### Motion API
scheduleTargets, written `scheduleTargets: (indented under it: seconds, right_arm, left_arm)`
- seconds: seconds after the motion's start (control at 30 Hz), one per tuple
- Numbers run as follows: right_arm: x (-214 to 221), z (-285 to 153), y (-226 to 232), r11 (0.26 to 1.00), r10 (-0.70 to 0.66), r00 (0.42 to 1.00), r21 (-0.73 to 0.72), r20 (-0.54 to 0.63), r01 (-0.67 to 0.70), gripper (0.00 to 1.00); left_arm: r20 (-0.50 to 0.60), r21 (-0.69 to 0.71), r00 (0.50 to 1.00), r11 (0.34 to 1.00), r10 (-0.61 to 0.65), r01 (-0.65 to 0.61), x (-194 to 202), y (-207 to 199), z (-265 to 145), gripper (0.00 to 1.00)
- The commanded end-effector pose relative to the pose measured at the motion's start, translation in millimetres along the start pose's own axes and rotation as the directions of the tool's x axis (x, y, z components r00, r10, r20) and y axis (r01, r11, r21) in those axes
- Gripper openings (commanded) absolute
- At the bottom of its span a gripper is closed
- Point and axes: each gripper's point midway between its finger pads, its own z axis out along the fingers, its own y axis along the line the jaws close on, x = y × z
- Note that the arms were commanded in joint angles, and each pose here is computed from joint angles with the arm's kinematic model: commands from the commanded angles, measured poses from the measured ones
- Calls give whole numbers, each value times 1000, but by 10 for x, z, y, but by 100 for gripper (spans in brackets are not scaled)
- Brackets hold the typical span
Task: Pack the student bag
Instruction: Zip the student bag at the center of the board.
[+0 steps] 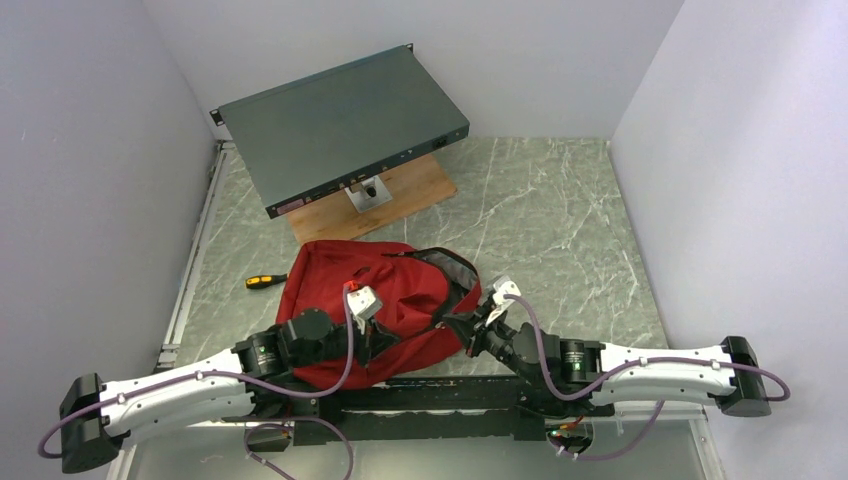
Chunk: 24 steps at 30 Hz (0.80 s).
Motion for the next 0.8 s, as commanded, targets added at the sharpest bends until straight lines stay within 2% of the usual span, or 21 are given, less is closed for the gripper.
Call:
scheduleTargets:
  seconds: [0.0,0.03,0.07,0.2,0.27,0.3,0.37,0.47,0.53,0.6,0.7,0.77]
  right_arm:
    - [-190,-38,-525,970,-68,998,235,19,61,0]
    - [-187,-5,-463,975,-74,997,209,7,71,0]
    - [-182,27,-405,979,-82,997,188,-5,81,0]
    - [-185,167,-133,990,-107,994,84,-29,109,0]
    - [-189,202,-42,994,-101,994,50,-32,102,0]
    - [-194,210,-12,995,-94,995,38,-32,95,0]
    - [-210,214,27,997,-77,997,25,-29,78,0]
    - [-263,191,67,999,-50,999,10,-20,50,0]
    - [-325,172,88,1000,-28,1000,4,-9,28,0]
    - [-370,154,108,1000,-14,1000,-6,1,14,0]
    - [-384,144,113,1000,-3,1000,-10,8,3,0]
    - [-380,144,108,1000,1,1000,-9,11,-1,0]
  left_arm:
    - [-130,-51,992,999,0,-7,292,111,-67,0]
    - [-136,-61,991,998,-10,2,269,110,-63,0]
    - [-142,-73,990,997,-22,11,219,101,-60,6]
    - [-173,-82,984,996,-44,30,-30,-13,-56,58]
    - [-185,-80,982,996,-49,35,-160,-76,-49,70]
    - [-181,-78,982,996,-51,38,-239,-108,-50,73]
    - [-150,-67,987,997,-53,43,-421,-174,-40,74]
    - [-105,-13,993,998,-55,54,-586,-298,13,67]
    - [-90,48,994,997,-54,59,-652,-417,65,52]
    - [-94,85,994,995,-51,59,-673,-505,117,44]
    - [-123,85,992,996,-28,39,-617,-554,217,44]
    - [-150,68,989,997,-15,25,-567,-566,267,48]
